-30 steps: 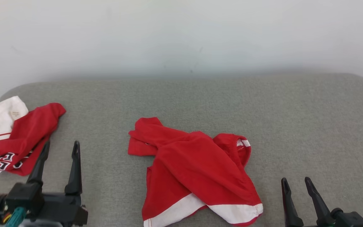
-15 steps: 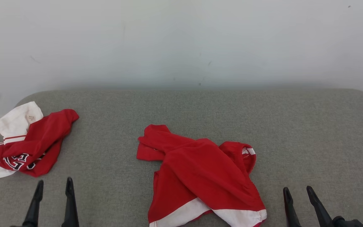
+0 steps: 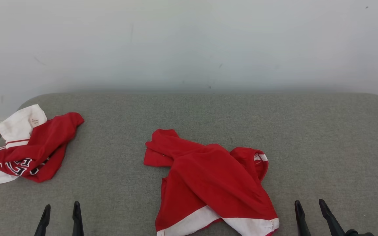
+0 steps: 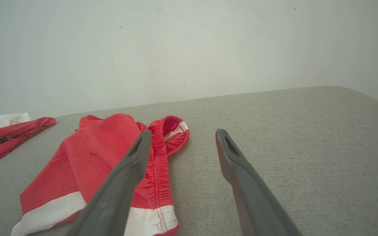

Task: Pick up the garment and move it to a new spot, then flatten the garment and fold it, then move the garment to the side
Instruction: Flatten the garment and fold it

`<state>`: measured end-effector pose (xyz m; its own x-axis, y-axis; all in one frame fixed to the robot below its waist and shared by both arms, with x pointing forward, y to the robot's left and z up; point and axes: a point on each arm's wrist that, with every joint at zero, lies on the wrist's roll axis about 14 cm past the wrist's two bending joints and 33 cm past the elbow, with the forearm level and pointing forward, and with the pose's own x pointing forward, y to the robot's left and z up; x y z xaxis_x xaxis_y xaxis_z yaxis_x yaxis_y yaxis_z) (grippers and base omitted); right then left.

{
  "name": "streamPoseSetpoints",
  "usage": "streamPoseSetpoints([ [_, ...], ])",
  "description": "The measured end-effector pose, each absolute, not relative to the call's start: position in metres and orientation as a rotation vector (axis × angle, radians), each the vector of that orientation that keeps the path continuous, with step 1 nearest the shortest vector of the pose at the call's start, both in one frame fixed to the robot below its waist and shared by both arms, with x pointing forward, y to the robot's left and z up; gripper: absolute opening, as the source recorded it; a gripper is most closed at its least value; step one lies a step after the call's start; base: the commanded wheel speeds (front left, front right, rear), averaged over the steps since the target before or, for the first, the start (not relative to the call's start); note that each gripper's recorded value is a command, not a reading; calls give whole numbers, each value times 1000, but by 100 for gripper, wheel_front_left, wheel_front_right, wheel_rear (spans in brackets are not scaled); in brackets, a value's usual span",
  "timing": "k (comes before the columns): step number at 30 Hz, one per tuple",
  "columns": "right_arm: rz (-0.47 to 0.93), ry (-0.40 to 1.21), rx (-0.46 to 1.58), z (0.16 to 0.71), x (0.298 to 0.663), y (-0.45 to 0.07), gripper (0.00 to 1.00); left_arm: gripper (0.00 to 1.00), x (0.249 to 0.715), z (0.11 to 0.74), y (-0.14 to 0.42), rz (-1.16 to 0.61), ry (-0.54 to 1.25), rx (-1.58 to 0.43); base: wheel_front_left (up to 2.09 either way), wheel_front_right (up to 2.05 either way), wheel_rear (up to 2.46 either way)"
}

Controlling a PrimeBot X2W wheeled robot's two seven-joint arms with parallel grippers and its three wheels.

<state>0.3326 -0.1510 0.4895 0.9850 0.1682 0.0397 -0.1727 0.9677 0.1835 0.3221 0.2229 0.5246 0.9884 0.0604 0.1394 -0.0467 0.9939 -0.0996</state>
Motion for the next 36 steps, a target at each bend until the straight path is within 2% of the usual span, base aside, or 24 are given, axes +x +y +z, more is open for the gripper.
streamPoseSetpoints([
  [4,186,-11,179,486,332,-149,100,100,322,519,219,40,-127,-102,0,0,0],
  [10,246,46,133,472,333,-142,100,100,326,493,177,-102,-38,-128,0,0,0],
  [21,349,210,63,431,334,-133,100,100,324,425,104,-323,210,-185,0,0,0],
  [36,419,313,43,399,341,-120,100,100,328,381,79,-410,387,-193,0,0,0],
])
